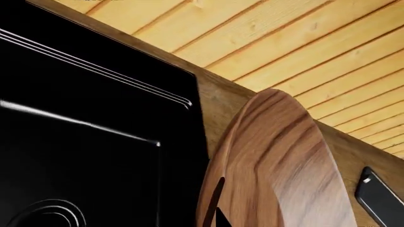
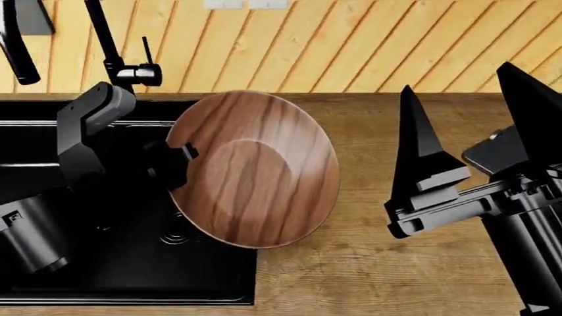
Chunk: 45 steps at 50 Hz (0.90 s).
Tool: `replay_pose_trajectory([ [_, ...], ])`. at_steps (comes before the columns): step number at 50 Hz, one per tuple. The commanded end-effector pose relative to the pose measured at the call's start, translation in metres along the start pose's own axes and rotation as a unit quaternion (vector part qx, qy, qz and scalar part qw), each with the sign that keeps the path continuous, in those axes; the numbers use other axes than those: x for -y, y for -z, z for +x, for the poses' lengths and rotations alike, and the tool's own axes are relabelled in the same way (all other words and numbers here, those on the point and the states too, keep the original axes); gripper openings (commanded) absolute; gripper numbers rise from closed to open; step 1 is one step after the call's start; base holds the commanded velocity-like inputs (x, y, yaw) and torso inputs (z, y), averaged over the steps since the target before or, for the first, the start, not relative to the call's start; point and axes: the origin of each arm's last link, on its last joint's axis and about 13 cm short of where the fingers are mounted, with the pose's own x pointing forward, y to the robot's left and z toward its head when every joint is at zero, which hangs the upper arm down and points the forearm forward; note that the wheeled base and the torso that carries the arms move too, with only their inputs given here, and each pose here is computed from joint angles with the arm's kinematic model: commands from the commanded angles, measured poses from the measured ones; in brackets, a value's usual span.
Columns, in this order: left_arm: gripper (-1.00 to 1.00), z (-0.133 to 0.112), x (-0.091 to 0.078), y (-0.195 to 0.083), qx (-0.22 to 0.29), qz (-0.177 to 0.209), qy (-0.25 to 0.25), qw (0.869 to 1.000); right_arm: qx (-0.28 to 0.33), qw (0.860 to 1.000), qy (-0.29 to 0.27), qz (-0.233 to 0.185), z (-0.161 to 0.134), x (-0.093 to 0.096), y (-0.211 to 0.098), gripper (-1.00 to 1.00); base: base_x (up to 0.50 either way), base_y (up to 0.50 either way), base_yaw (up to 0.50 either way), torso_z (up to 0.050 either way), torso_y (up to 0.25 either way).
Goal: Place the two vegetables and bowl onto the tray for setting up a vegetable dip station.
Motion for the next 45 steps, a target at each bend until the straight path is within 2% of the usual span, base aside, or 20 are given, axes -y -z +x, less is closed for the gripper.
replay_pose_trajectory([
  [1,-1.00,-0.001,0.001,-0.002,0.006,-0.003,0.008,1.000,0.000,1.000,0.000,-0.001,0.000,0.000,0.001,1.00,0.00,-0.50,0.00,0.000,0.000],
  [10,-1.00,-0.005,0.010,-0.008,0.019,-0.022,0.042,0.999,-0.001,1.000,0.000,-0.001,0.000,-0.001,0.001,1.00,0.00,-0.50,0.00,0.000,0.000],
  [17,-1.00,-0.003,0.020,-0.009,0.018,-0.021,0.055,0.998,0.003,1.000,0.000,-0.005,-0.002,-0.002,-0.001,1.00,0.00,-0.50,0.00,0.000,0.001],
  [45,-1.00,-0.001,0.016,-0.012,0.043,-0.033,0.037,0.998,0.009,1.000,-0.006,-0.006,-0.002,-0.003,-0.002,1.00,0.00,-0.50,0.00,0.000,0.000],
])
